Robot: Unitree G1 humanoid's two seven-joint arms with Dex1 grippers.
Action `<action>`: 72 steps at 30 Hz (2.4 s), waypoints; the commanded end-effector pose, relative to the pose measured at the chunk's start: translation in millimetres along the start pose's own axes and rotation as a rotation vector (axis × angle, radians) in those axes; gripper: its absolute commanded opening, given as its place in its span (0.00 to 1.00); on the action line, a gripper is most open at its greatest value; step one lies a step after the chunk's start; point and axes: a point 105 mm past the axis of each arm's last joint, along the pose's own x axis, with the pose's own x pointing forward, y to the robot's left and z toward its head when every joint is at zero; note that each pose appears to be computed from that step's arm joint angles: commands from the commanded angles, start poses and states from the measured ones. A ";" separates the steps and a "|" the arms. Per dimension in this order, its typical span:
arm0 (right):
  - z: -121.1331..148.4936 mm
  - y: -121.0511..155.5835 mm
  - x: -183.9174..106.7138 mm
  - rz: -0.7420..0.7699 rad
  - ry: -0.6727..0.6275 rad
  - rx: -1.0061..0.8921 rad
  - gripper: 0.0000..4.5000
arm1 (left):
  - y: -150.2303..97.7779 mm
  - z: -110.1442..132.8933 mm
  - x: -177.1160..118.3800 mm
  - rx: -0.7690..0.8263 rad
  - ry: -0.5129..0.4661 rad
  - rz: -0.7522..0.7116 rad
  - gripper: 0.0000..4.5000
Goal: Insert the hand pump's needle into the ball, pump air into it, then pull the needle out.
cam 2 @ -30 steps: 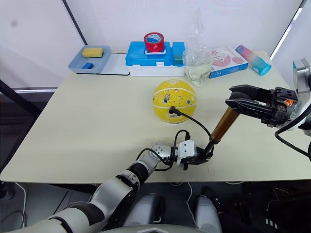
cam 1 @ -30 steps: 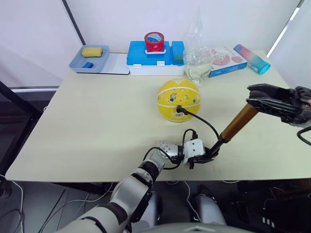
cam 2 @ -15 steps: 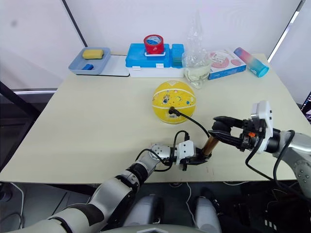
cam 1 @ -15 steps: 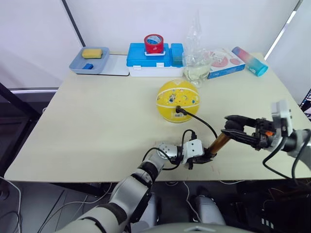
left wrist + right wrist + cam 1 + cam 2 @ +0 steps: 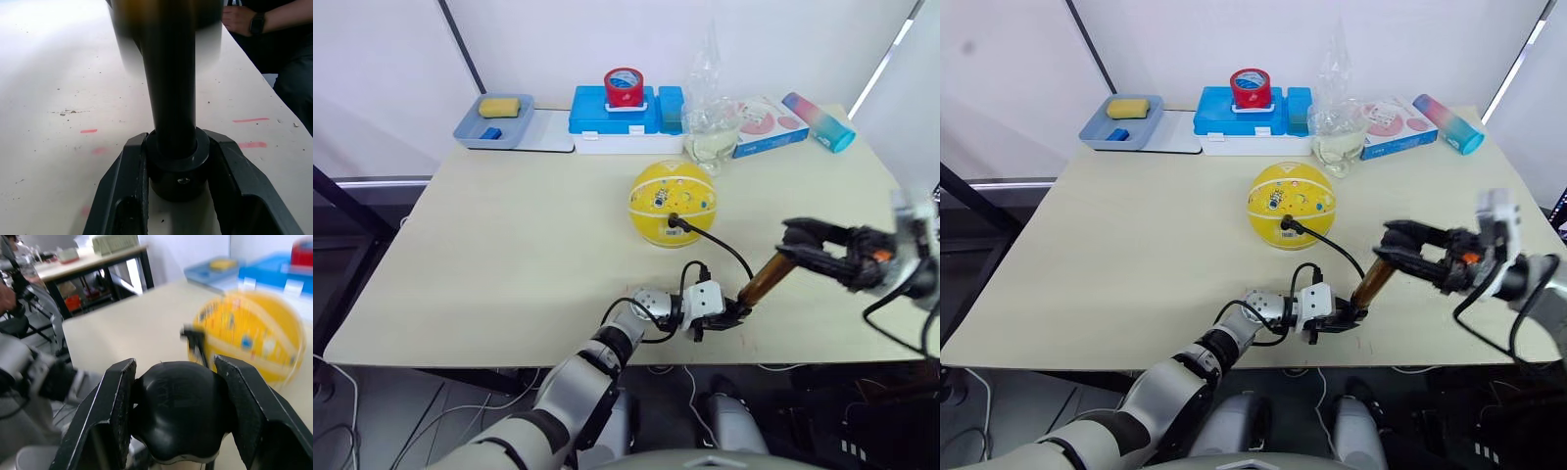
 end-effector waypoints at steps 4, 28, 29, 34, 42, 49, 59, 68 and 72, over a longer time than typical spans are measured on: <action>68.2 6.4 -17.1 -0.023 -0.098 -0.092 0.46 | -20.8 -28.8 -6.5 -0.055 0.104 -0.074 0.26; -75.5 -9.5 12.8 -0.046 0.169 -0.041 0.46 | -22.1 -29.2 -5.6 -0.061 0.100 -0.069 0.26; -69.9 -7.8 12.8 -0.032 0.148 -0.044 0.46 | -22.4 -29.2 -5.5 -0.061 0.099 -0.069 0.26; -28.5 -7.3 3.0 -0.012 0.089 -0.075 0.46 | -25.0 -30.4 -5.3 -0.066 0.098 -0.071 0.26; 43.5 -0.6 -10.1 0.005 0.009 -0.138 0.46 | -25.8 -30.5 -4.8 -0.066 0.099 -0.075 0.26; 80.6 6.3 -14.7 0.015 -0.042 -0.158 0.46 | -22.4 -30.2 -6.8 -0.057 0.107 -0.076 0.26; 27.8 6.1 2.2 0.017 0.080 -0.077 0.46 | -24.0 -29.2 -5.5 -0.058 0.100 -0.080 0.26; -47.4 -5.8 14.6 -0.036 0.171 -0.070 0.46 | -22.1 -28.2 -5.2 -0.058 0.097 -0.071 0.26; -68.4 -6.3 21.1 -0.050 0.154 -0.048 0.46 | -22.7 -28.1 -4.8 -0.058 0.095 -0.072 0.26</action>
